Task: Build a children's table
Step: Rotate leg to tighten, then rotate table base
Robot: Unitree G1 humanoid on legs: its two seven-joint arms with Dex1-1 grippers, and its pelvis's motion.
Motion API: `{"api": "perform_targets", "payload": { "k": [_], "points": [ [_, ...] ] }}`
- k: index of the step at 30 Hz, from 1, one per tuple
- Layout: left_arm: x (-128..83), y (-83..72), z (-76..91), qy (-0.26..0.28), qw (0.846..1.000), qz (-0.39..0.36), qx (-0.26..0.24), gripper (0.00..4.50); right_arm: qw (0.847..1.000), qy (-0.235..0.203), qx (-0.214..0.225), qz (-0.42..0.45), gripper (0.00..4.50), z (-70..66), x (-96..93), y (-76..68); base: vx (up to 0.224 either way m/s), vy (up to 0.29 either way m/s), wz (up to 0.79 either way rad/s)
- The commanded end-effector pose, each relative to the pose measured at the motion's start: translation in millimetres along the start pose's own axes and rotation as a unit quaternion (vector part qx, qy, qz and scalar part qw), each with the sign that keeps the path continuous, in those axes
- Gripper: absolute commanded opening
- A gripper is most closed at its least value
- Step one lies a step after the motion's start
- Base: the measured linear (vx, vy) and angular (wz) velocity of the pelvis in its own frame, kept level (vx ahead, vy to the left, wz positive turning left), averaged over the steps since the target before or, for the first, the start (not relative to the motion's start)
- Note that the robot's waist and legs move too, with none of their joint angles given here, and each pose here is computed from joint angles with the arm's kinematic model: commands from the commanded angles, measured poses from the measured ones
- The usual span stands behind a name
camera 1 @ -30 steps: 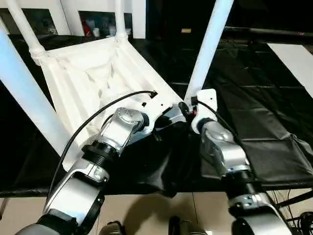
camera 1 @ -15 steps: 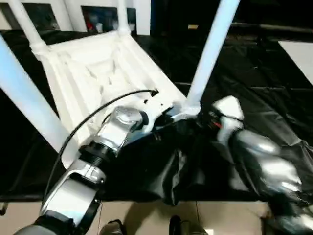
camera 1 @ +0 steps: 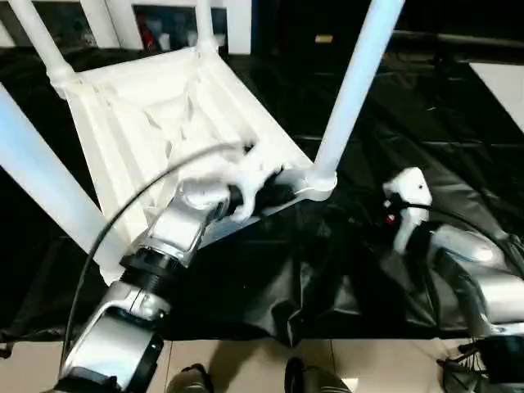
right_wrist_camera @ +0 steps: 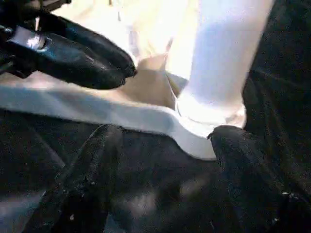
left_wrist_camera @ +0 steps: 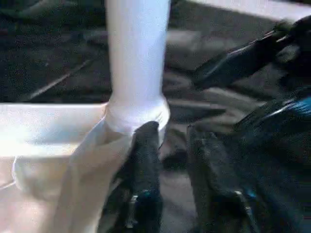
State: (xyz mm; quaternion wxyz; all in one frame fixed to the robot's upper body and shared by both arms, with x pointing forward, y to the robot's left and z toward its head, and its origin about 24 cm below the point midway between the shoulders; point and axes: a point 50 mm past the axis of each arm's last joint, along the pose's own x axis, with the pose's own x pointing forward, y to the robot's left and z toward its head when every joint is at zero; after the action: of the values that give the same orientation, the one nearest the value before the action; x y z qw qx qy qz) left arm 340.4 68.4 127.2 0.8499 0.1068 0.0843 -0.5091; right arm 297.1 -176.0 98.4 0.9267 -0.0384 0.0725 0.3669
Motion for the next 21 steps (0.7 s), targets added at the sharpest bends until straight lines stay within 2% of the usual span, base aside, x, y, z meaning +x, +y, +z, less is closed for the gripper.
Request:
{"api": "perform_targets", "payload": {
  "k": [1, 2, 5, 6, 7, 10, 14, 16, 17, 21],
  "points": [
    [-5.2, -7.5, 3.0, -0.005, 1.0, -0.02, -0.016, 1.15, 1.0, -0.009, 0.003, 0.012, 3.18, 4.9, 3.7, 3.0, 0.0, 0.0, 0.0],
    [-6.3, -8.9, 2.5, -0.001, 1.0, -0.023, -0.017, 1.38, 1.0, -0.009, 0.003, 0.015, 3.18, 5.2, 5.0, 3.7, 0.0, 0.0, 0.0],
    [-13.6, -19.0, -3.7, 0.028, 0.998, -0.045, -0.026, 1.49, 1.0, -0.014, 0.01, 0.026, 3.18, 6.9, 10.4, 6.3, 0.0, 0.0, 0.0],
    [-19.9, -25.2, -10.4, 0.055, 0.997, -0.049, -0.026, 1.53, 0.999, -0.015, 0.009, 0.027, 3.18, 7.3, 14.5, 6.0, 0.0, 0.0, 0.0],
    [-21.3, -26.4, -11.7, 0.06, 0.997, -0.048, -0.025, 1.8, 1.0, -0.014, 0.008, 0.027, 3.18, 7.3, 15.3, 5.9, 0.0, 0.0, 0.0],
    [-30.7, -31.5, -19.0, 0.081, 0.996, -0.031, -0.03, 1.93, 0.999, -0.019, 0.013, 0.028, 3.18, 8.1, 20.1, 5.4, 0.0, 0.0, 0.0],
    [-36.5, -37.1, -22.5, 0.087, 0.996, -0.016, -0.031, 2.37, 0.999, -0.024, 0.018, 0.041, 3.18, 8.7, 23.6, 7.4, 0.0, 0.0, 0.0],
    [-40.3, -45.8, -27.2, 0.084, 0.996, -0.001, -0.032, 2.52, 0.998, -0.026, 0.02, 0.058, 3.18, 8.9, 28.9, 11.7, 0.0, 0.0, 0.0],
    [-40.3, -45.8, -27.2, 0.084, 0.996, -0.001, -0.032, 2.76, 0.998, -0.026, 0.02, 0.058, 3.18, 8.9, 28.9, 11.7, 0.0, 0.0, 0.0],
    [-46.4, -56.6, -39.5, 0.064, 0.998, 0.014, -0.019, 2.97, 0.996, -0.029, 0.02, 0.086, 3.18, 9.9, 39.5, 20.8, 0.0, 0.0, 0.0]
  ]
}}
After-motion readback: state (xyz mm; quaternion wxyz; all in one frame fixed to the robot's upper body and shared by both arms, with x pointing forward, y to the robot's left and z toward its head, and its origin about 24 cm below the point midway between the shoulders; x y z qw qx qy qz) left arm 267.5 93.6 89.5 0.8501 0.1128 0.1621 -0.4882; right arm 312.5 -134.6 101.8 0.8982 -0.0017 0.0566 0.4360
